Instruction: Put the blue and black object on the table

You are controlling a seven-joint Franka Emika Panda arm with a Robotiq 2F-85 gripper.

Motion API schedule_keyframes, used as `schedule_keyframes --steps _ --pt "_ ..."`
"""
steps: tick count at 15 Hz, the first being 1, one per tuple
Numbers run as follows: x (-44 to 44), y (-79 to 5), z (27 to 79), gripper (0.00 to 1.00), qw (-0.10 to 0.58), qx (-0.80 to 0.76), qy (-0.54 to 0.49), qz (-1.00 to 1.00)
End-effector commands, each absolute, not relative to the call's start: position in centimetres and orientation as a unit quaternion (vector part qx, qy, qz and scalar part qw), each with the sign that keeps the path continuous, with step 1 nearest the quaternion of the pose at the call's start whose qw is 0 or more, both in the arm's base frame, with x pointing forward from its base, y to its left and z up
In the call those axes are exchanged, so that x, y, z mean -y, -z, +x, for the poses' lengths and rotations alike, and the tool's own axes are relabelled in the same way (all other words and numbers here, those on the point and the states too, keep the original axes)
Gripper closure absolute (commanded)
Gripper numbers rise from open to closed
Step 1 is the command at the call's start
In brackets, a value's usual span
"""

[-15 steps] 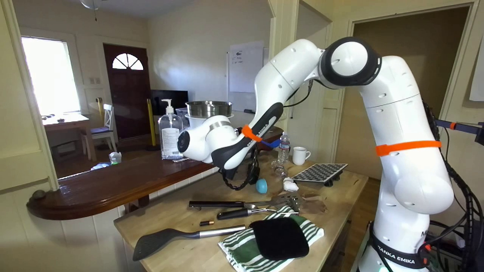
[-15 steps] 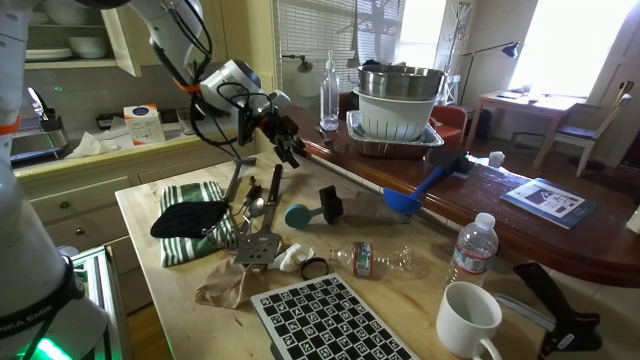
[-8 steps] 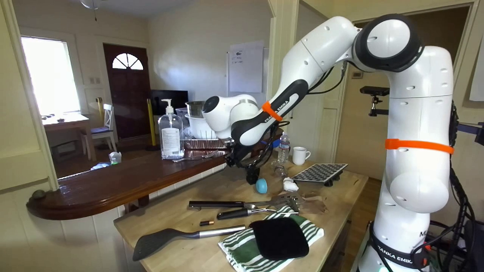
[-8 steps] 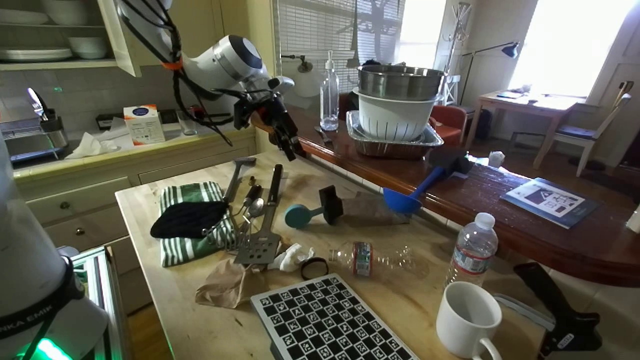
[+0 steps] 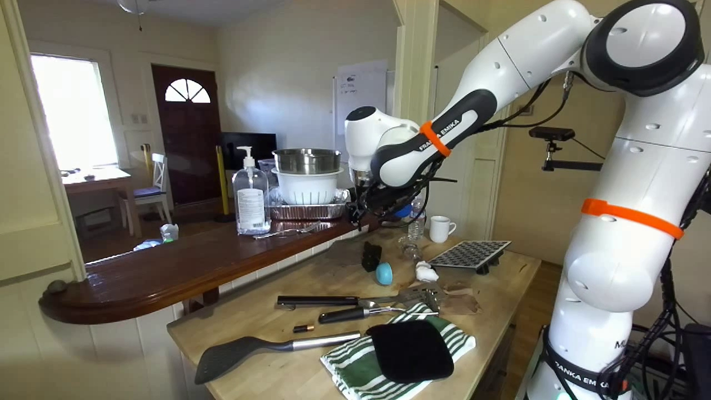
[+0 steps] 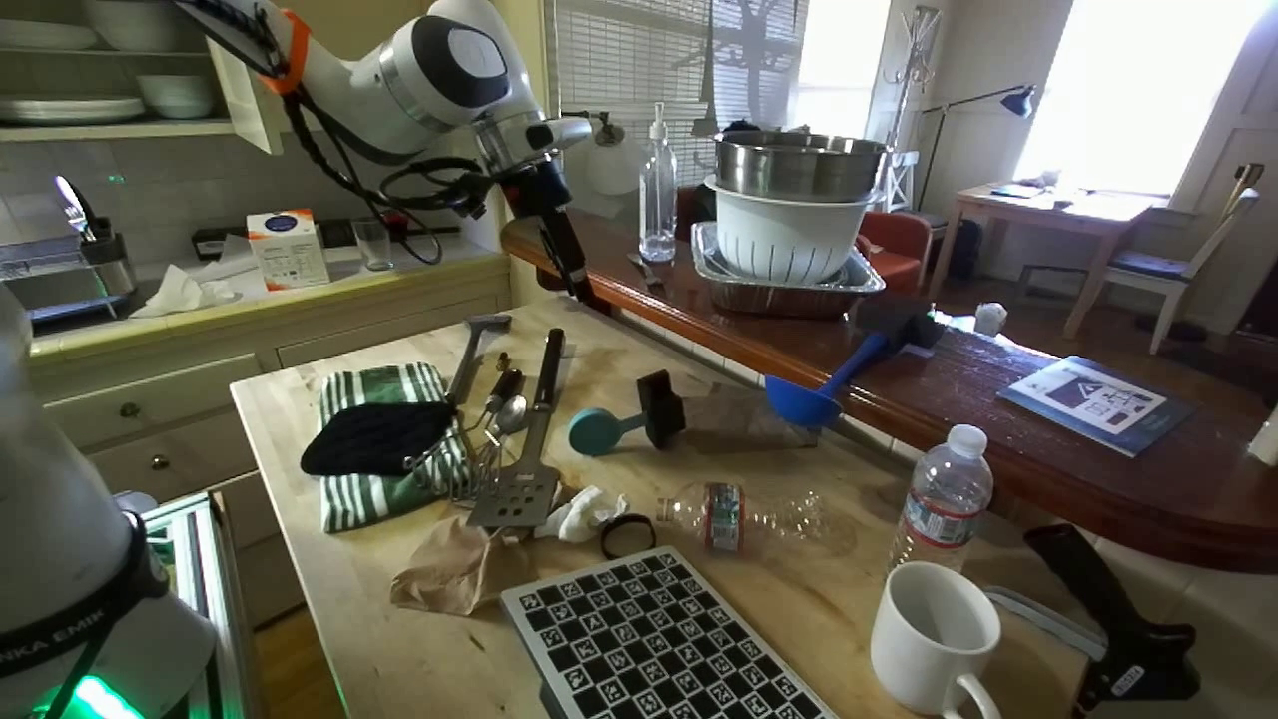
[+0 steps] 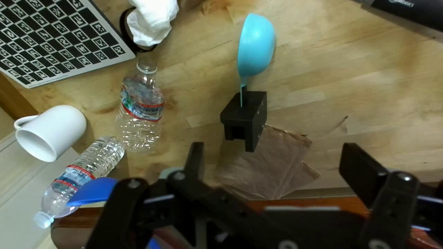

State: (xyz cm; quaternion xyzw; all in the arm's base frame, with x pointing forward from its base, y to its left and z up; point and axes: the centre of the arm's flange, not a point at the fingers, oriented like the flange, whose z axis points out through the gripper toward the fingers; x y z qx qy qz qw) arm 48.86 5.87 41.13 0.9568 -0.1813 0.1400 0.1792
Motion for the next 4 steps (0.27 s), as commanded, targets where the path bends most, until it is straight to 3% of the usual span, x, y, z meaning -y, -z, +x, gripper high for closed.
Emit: schedule_keyframes --steps 1,4 --pt "-5.99 -40.99 48.88 0.0 0.18 0.18 -0.139 0.957" --pt "-6.36 -40.13 49.12 0.0 0.181 0.176 -0.132 0.959"
